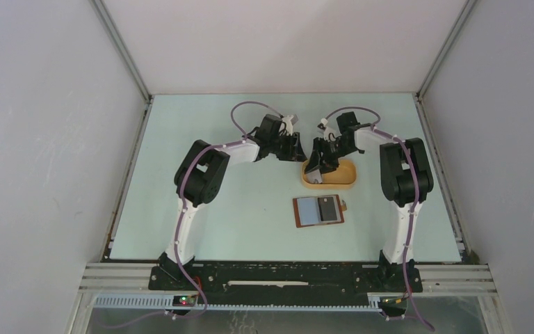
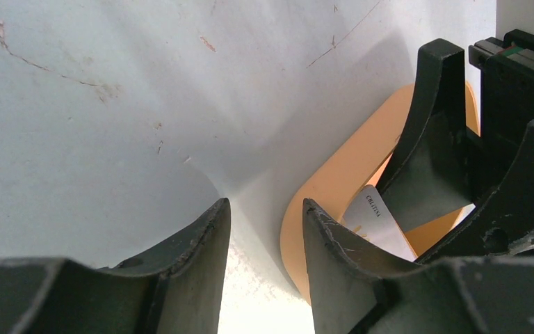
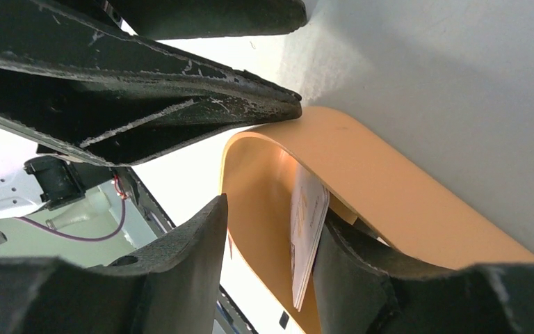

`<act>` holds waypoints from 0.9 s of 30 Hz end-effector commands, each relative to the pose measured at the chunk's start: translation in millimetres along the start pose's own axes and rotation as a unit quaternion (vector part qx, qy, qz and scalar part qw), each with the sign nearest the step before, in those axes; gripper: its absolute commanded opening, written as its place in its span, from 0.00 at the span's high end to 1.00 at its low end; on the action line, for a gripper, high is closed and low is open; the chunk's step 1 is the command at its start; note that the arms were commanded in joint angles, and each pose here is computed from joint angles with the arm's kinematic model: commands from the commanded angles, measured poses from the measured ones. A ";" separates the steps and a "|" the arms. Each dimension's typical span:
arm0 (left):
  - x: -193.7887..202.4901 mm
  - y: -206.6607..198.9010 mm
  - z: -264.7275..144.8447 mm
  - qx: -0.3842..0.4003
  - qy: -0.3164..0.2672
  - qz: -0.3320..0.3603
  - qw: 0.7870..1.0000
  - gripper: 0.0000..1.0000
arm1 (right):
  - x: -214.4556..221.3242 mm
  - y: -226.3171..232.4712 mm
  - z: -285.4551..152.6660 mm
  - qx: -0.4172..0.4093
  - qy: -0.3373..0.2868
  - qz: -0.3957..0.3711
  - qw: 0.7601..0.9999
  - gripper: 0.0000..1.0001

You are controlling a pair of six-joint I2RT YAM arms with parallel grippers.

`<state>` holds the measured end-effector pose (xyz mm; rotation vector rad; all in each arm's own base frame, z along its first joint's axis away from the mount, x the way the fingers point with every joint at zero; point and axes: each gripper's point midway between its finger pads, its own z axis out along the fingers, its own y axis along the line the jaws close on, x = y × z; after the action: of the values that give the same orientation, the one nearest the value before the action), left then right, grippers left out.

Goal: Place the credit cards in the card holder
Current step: Pick up the credit card from the storage box.

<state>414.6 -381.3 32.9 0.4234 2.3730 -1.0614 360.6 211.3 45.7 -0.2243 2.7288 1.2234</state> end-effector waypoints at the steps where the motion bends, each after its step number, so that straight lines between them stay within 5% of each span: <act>1: -12.5 -13.3 -0.2 0.020 -0.009 0.007 1.000 0.52 | -5.7 3.6 -6.5 0.005 0.002 -0.040 0.999 0.46; 27: -13.6 -11.6 -1.7 0.020 -0.009 0.006 1.000 0.52 | -13.7 17.0 -39.7 -0.058 -0.022 -0.022 0.998 0.49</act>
<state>413.6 -381.8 33.2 0.4269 2.3733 -1.0681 360.7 193.9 59.3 -0.2276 2.6839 1.3344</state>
